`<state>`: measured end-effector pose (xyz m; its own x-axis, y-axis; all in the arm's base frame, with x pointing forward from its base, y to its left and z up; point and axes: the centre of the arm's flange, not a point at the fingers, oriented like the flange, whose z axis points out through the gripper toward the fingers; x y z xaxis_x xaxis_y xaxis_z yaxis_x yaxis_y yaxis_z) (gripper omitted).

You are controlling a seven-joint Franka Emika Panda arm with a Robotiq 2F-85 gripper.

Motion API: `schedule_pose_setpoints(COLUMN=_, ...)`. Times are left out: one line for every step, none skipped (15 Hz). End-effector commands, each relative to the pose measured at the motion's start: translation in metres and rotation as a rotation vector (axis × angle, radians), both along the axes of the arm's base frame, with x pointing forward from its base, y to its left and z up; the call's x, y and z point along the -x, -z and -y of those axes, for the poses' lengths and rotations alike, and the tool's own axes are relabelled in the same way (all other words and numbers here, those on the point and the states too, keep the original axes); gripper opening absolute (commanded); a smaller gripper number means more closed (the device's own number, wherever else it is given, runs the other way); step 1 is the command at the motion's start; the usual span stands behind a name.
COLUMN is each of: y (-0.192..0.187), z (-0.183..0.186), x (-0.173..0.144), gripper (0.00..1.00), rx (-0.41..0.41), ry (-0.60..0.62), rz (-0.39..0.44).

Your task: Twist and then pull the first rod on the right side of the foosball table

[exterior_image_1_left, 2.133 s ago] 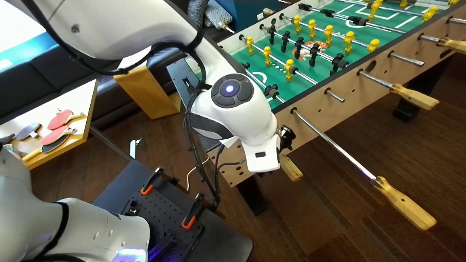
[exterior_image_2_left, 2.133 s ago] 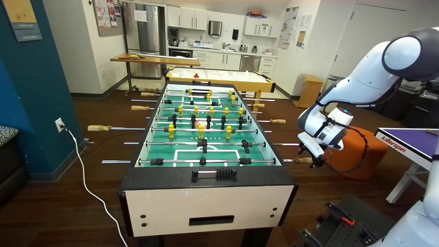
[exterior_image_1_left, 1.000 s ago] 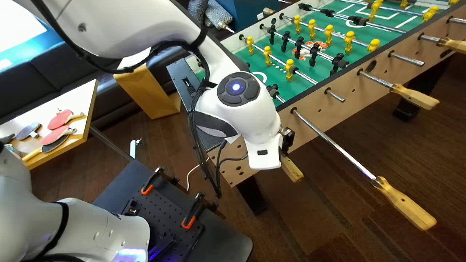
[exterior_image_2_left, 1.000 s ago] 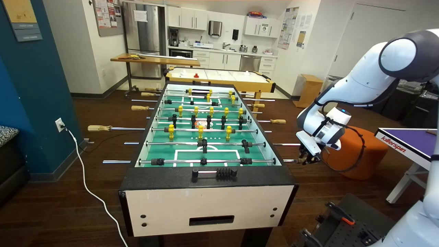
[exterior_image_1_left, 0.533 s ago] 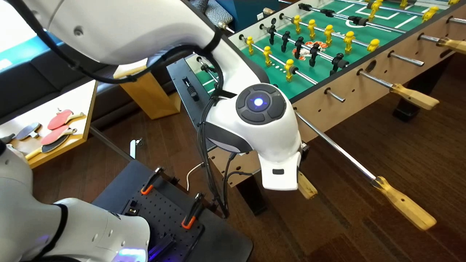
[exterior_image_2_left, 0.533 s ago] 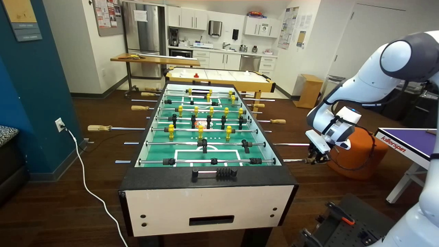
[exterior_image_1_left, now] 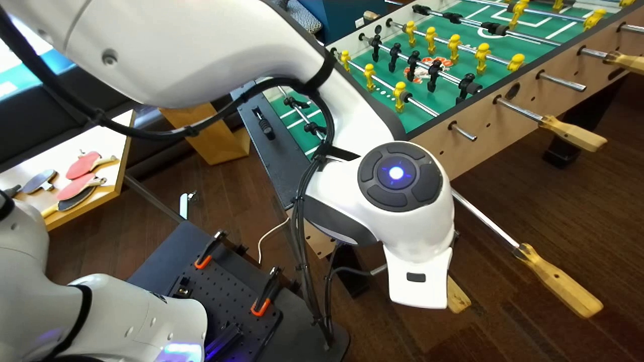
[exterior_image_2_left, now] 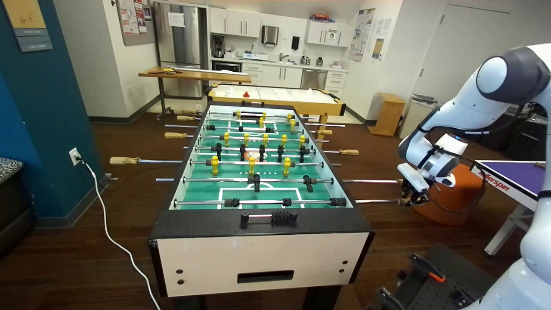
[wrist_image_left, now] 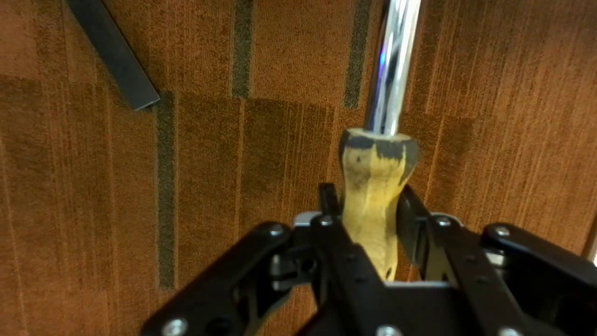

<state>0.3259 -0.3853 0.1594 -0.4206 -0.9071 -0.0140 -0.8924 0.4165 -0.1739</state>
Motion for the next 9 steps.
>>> schedule_pose_setpoints(y=-0.01, z=0.009, x=0.008, gripper=0.59, rx=-0.019, ry=-0.027, rz=0.005)
schedule_pose_setpoints(y=-0.015, z=0.006, x=0.008, gripper=0.6, rx=-0.017, ry=-0.039, rz=0.01)
schedule_pose_setpoints(y=-0.025, z=0.001, x=0.01, gripper=0.67, rx=-0.012, ry=-0.055, rz=0.016)
schedule_pose_setpoints(y=-0.031, z=-0.001, x=0.01, gripper=0.74, rx=-0.004, ry=-0.064, rz=0.018)
schedule_pose_setpoints(y=-0.042, z=-0.005, x=0.011, gripper=0.82, rx=0.001, ry=-0.076, rz=0.021)
schedule_pose_setpoints(y=-0.051, z=-0.009, x=0.012, gripper=0.89, rx=0.004, ry=-0.091, rz=0.022)
schedule_pose_setpoints(y=-0.062, z=-0.014, x=0.012, gripper=0.97, rx=0.009, ry=-0.114, rz=0.028)
schedule_pose_setpoints(y=-0.069, z=-0.017, x=0.012, gripper=1.0, rx=0.012, ry=-0.136, rz=0.032)
schedule_pose_setpoints(y=-0.077, z=-0.022, x=0.012, gripper=1.0, rx=0.01, ry=-0.159, rz=0.035)
